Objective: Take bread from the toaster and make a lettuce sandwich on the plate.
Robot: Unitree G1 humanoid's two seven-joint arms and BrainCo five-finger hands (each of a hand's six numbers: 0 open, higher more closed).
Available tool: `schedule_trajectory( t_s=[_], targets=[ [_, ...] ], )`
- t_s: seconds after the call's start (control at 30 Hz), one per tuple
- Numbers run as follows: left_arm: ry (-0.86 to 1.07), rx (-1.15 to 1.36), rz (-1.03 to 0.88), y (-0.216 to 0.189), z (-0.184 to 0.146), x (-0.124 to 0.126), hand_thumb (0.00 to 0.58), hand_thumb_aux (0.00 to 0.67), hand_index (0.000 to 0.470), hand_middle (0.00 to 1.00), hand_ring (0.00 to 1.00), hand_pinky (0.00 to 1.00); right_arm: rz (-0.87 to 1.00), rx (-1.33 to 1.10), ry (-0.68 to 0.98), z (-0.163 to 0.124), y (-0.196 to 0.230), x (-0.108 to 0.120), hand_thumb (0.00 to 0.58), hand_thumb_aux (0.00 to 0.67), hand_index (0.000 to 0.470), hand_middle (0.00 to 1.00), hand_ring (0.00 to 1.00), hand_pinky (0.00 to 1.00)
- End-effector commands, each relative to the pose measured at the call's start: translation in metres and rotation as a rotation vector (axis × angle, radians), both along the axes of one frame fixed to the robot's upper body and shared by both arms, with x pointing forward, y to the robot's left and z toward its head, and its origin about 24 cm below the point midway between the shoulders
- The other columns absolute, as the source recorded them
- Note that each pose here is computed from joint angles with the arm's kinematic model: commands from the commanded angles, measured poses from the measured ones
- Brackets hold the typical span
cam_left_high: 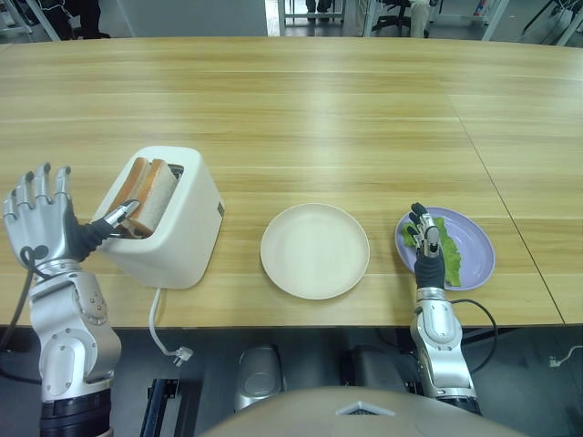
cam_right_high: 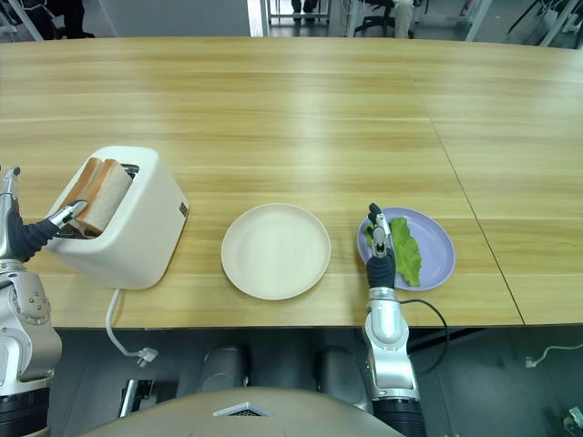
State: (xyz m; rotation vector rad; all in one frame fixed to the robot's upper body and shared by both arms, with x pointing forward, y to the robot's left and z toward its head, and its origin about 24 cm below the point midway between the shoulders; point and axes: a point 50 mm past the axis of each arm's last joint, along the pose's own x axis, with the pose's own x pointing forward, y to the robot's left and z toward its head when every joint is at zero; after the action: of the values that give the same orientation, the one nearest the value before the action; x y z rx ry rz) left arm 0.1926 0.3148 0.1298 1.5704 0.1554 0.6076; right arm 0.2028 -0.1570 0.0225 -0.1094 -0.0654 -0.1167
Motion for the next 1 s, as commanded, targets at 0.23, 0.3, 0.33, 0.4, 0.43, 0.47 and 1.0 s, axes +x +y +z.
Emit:
schedule_trajectory(
  t_s=[0.23, 0.3, 0.33, 0.4, 0.43, 0.47, 1.0],
  targets=[
    [0.09, -0.036, 0.008, -0.001, -0.018, 0.001, 0.0, 0.0, 0.0, 0.0, 0.0, 0.0, -0.022, 0.015, 0.003, 0.004, -0.007, -0.001, 0.0, 0.0, 0.0, 0.0, 0.0, 0.0],
    [0.103, -0.028, 0.016, 0.0, -0.019, 0.002, 0.0, 0.0, 0.0, 0.0, 0.0, 0.0, -0.023, 0.017, 0.005, 0.004, -0.007, -0.001, 0.0, 0.0, 0.0, 0.0, 0.0, 0.0],
    [0.113, -0.041, 0.02, 0.001, -0.021, 0.001, 0.0, 0.0, 0.0, 0.0, 0.0, 0.0, -0.024, 0.019, 0.004, 0.004, -0.007, 0.0, 0.0, 0.0, 0.0, 0.0, 0.0, 0.0],
    [0.136, -0.034, 0.031, 0.003, -0.025, 0.001, 0.0, 0.0, 0.0, 0.0, 0.0, 0.0, -0.026, 0.023, 0.003, 0.005, -0.008, 0.001, 0.0, 0.0, 0.0, 0.0, 0.0, 0.0],
    [0.134, -0.047, 0.029, 0.002, -0.026, 0.001, 0.0, 0.0, 0.0, 0.0, 0.0, 0.0, -0.026, 0.024, 0.002, 0.005, -0.008, 0.001, 0.0, 0.0, 0.0, 0.0, 0.0, 0.0],
    [0.14, -0.049, 0.022, 0.001, -0.028, 0.002, 0.0, 0.0, 0.0, 0.0, 0.0, 0.0, -0.027, 0.025, 0.002, 0.006, -0.009, 0.001, 0.0, 0.0, 0.0, 0.0, 0.0, 0.0],
    [0.2, -0.042, 0.004, 0.001, -0.042, 0.001, 0.58, 0.67, 0.46, 0.0, 0.0, 0.0, -0.021, 0.036, 0.002, 0.007, -0.007, 0.002, 0.0, 0.0, 0.0, 0.0, 0.0, 0.0]
  ],
)
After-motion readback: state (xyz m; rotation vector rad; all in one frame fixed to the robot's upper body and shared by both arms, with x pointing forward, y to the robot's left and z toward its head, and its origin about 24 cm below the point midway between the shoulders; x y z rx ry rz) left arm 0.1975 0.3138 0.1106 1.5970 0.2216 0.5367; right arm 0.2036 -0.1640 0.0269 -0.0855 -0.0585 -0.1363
